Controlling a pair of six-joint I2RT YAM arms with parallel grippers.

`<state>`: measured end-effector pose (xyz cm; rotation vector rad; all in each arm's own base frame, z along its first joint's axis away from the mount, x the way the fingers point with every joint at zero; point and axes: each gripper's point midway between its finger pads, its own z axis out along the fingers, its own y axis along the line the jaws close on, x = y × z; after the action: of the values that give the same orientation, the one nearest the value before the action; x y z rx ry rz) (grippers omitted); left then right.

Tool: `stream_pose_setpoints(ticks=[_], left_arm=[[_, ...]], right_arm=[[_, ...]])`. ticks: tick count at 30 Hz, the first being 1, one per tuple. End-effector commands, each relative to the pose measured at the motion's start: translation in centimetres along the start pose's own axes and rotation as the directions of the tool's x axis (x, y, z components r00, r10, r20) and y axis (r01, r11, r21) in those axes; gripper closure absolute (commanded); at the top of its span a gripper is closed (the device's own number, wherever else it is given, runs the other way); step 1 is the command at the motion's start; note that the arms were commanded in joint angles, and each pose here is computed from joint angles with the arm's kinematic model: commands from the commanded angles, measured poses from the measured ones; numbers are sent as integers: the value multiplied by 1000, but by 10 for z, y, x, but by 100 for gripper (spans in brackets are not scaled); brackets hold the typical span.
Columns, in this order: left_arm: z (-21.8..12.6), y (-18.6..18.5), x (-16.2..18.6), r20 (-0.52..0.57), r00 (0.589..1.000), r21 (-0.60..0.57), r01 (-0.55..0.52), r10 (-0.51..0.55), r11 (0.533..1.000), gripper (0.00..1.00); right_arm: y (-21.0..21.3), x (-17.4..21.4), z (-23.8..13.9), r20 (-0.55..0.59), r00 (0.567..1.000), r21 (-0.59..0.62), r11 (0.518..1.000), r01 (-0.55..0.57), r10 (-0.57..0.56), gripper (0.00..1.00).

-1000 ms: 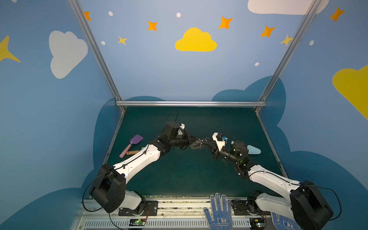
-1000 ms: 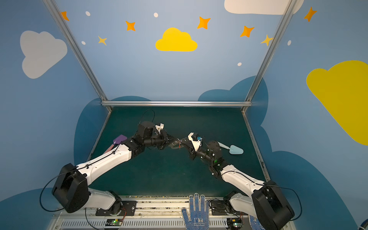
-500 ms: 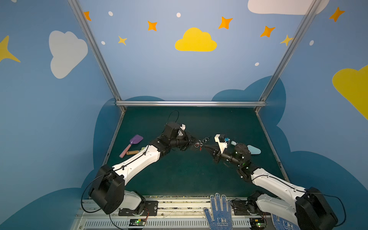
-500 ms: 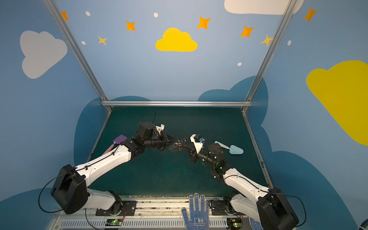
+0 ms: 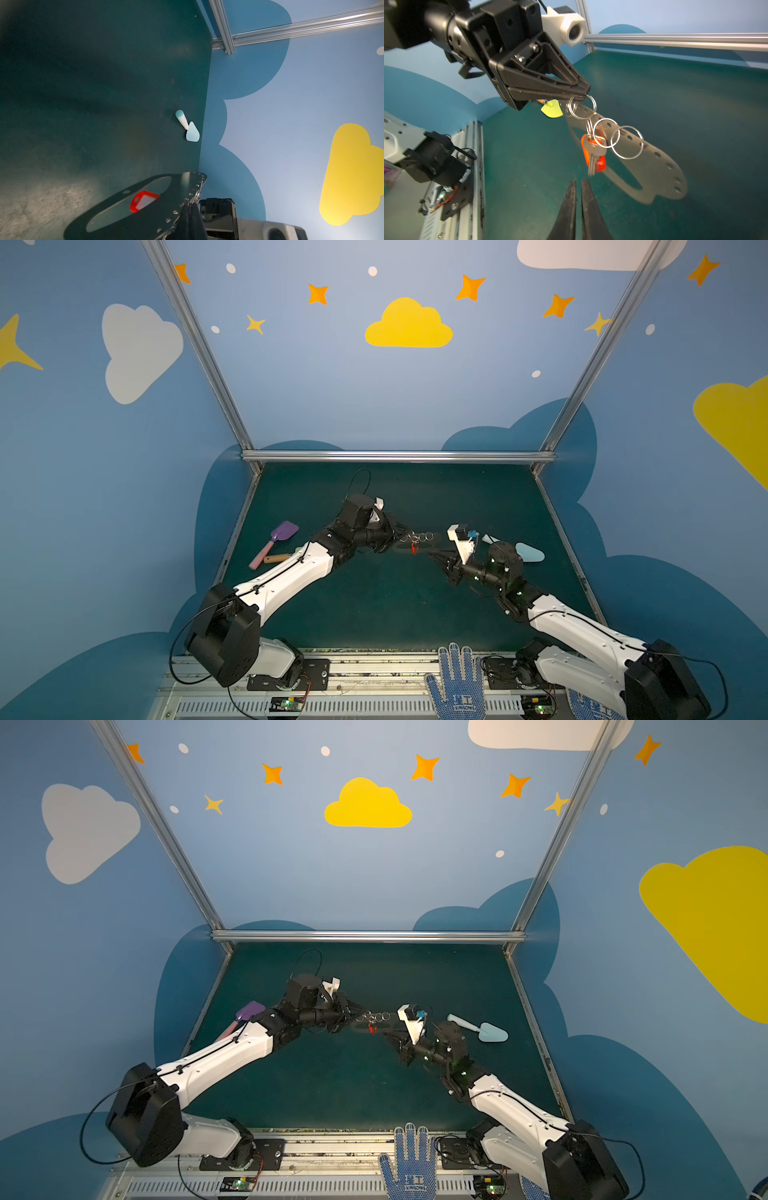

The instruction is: Put the keys on the keyring

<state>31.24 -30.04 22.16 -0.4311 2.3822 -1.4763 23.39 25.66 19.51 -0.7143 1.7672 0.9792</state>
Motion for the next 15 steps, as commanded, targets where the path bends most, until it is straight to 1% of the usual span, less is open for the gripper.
stream_pose_setpoints(ticks=[1,2,5,8,9,11,13,15], left_arm=[[-3,-9,-2,9,999,16,-38,38,999,96],[-3,-9,-2,9,999,15,-41,41,999,96],[-3,-6,-2,12,999,6,-40,40,999,96],[-3,-4,-4,16,999,3,-40,40,999,96],[-3,-3,-5,18,999,1,-38,38,999,96],[-4,-4,-6,18,999,3,-40,40,999,96],[-4,-1,-8,24,999,-7,-44,44,999,96],[-5,0,-9,25,999,-7,-42,42,999,96]], right_arm=[[-6,-12,-6,3,998,57,996,-69,68,79],[-9,-13,-8,6,995,81,992,-97,97,76],[-25,-12,-21,19,973,190,955,-228,228,59],[-32,-6,-31,-5,954,234,928,-291,301,53],[-36,-2,-34,-11,942,256,911,-323,336,51],[-43,5,-36,-20,913,264,883,-388,407,48],[-53,14,-36,-24,865,284,833,-475,501,46],[-59,18,-34,-37,820,292,791,-538,571,43]])
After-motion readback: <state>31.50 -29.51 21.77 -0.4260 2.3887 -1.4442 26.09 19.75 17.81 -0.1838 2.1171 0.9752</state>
